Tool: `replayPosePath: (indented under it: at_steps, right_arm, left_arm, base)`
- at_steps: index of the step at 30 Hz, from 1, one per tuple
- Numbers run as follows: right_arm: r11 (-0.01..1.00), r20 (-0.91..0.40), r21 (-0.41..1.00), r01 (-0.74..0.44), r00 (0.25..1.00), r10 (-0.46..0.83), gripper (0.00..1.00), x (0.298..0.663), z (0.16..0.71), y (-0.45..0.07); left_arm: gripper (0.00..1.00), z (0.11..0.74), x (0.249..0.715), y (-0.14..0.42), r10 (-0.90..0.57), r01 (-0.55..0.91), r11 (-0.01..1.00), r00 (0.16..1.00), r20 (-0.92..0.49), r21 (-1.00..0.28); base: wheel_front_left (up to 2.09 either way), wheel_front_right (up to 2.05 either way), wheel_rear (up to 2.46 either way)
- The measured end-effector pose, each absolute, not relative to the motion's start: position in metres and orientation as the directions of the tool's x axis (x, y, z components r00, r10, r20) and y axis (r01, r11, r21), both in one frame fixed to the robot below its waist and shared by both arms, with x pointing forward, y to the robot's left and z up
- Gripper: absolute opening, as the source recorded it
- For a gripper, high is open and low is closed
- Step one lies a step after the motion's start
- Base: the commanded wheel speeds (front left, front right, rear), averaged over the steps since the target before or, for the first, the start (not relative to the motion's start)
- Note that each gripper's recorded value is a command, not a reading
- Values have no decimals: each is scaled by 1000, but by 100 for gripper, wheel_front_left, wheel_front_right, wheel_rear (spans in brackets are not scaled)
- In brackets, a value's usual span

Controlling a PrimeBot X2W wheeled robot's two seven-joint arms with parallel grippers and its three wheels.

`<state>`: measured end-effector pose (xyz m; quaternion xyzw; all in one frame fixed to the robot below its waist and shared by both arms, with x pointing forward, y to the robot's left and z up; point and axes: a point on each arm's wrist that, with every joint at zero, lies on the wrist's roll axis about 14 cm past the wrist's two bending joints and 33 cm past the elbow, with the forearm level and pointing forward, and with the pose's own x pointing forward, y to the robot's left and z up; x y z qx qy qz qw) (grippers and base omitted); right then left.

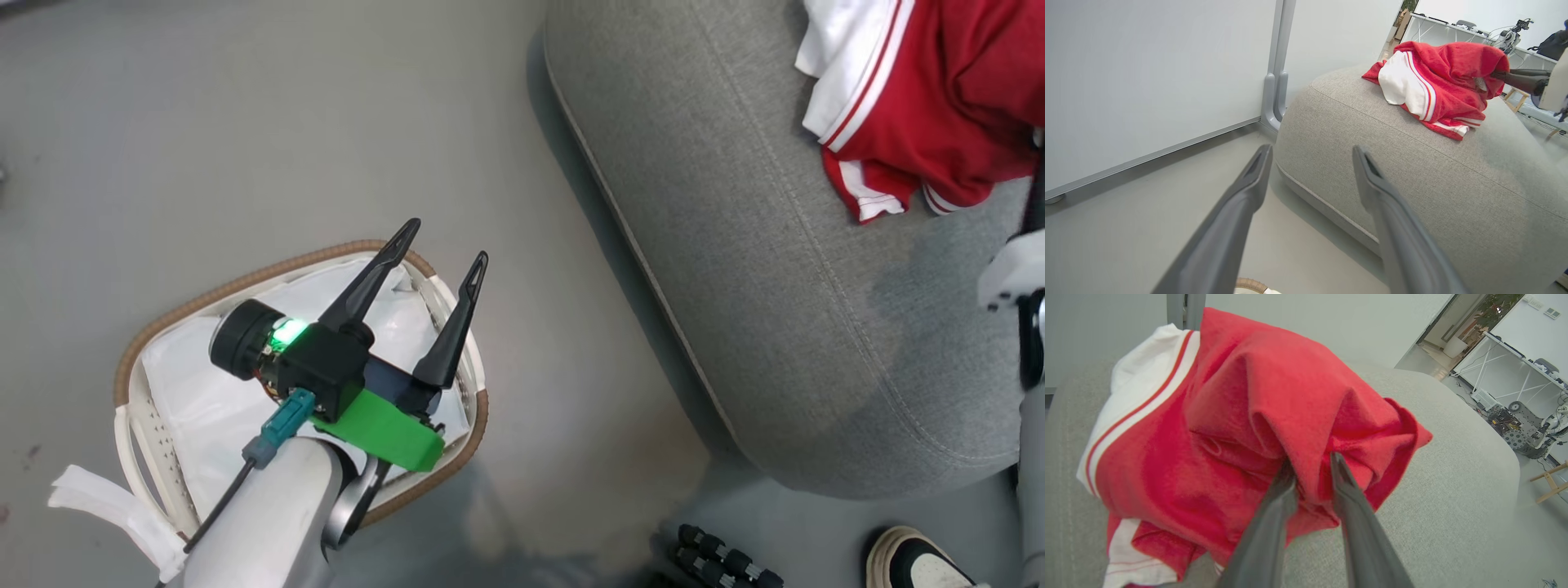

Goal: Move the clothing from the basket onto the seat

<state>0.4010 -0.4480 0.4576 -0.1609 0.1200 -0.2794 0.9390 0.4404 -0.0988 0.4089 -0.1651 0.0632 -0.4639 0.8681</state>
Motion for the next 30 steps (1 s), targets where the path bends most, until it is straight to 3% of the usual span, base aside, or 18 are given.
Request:
replayPosePath:
  at_steps: [10, 18, 30]
  right_arm:
    - [866, -222, -276, 417, 849, -480, 100, 350, 428, -394]
    - [975, -175, -99, 200, 961, -215, 100, 390, 432, -292]
    - [997, -16, 54, -59, 998, 60, 100, 446, 475, -188]
  left_arm:
    - [100, 452, 427, -101, -803, 781, 531, 587, 99, -329]
    - [100, 466, 426, -65, -727, 713, 633, 681, 85, -300]
    - [100, 466, 436, 30, -492, 484, 844, 870, 27, -232]
  base:
    - [0, 0, 0]
    - [0, 0, 0]
    - [0, 0, 0]
